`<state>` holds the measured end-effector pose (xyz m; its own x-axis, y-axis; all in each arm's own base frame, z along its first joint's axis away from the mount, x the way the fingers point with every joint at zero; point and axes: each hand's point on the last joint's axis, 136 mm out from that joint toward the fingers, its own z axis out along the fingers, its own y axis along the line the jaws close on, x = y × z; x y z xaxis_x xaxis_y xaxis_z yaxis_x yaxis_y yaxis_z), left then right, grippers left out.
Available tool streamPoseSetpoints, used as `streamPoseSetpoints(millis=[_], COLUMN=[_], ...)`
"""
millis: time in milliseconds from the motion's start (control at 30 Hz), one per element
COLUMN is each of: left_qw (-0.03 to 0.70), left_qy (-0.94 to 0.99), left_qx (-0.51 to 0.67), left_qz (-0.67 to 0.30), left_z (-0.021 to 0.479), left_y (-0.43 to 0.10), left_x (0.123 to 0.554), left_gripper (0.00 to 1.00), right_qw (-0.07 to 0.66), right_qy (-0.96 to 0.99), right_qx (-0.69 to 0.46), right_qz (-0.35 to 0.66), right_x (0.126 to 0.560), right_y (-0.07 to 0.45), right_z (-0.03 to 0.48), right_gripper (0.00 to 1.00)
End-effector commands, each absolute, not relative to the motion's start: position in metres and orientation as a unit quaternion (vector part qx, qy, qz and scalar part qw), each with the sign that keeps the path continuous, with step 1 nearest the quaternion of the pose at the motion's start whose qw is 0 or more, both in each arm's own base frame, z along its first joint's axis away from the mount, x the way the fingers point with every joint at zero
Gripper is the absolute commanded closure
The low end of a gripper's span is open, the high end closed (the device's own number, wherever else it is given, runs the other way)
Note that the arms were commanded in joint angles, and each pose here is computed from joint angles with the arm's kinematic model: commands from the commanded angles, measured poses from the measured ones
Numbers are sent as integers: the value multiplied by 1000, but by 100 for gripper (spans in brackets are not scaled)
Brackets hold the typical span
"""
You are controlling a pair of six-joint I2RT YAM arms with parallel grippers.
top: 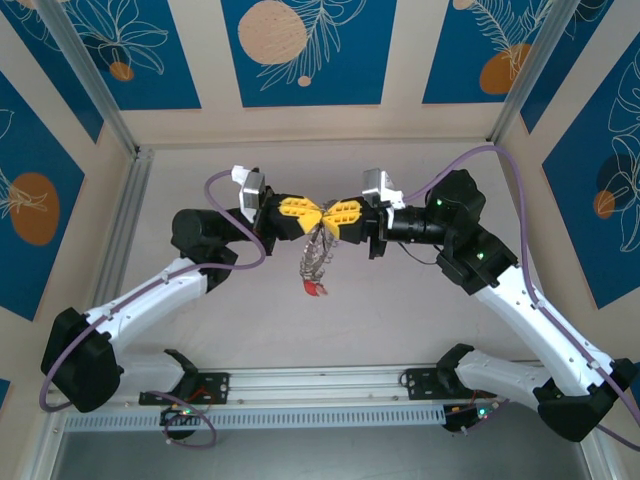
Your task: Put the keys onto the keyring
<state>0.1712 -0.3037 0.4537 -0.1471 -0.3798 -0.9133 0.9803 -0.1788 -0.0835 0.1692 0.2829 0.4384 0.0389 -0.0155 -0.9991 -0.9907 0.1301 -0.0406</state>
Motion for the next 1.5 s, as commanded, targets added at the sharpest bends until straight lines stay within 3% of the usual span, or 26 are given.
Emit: streamPoseSetpoints(millis=[0, 233, 267, 367, 467, 967, 1467], left_qw=[534, 525, 524, 528, 526, 512, 522], left_qy=[346, 376, 393, 445, 491, 524, 511], left_qx=[402, 422, 431, 464, 497, 561, 560], left_qz=[-658, -636, -621, -555, -485, -384, -391], left_z=[466, 459, 454, 439, 424, 418, 422], left_y=[-298, -303, -304, -303, -296, -282, -289], left_x=[165, 165, 167, 169, 170, 163, 167], left_gripper=[100, 100, 96, 65, 59, 59, 64], right_qw=[546, 538, 532, 526, 516, 438, 411], right_qy=[509, 534, 543, 558, 567, 604, 610], right_qx=[-481, -483, -484, -489, -497, -564, -588], right_qz=[459, 439, 432, 415, 407, 353, 337], right_x=[165, 169, 171, 172, 170, 167, 164], right_y=[281, 279, 279, 275, 271, 283, 295], right_z=[445, 447, 446, 446, 447, 429, 415], right_gripper=[100, 100, 100, 100, 100, 100, 100])
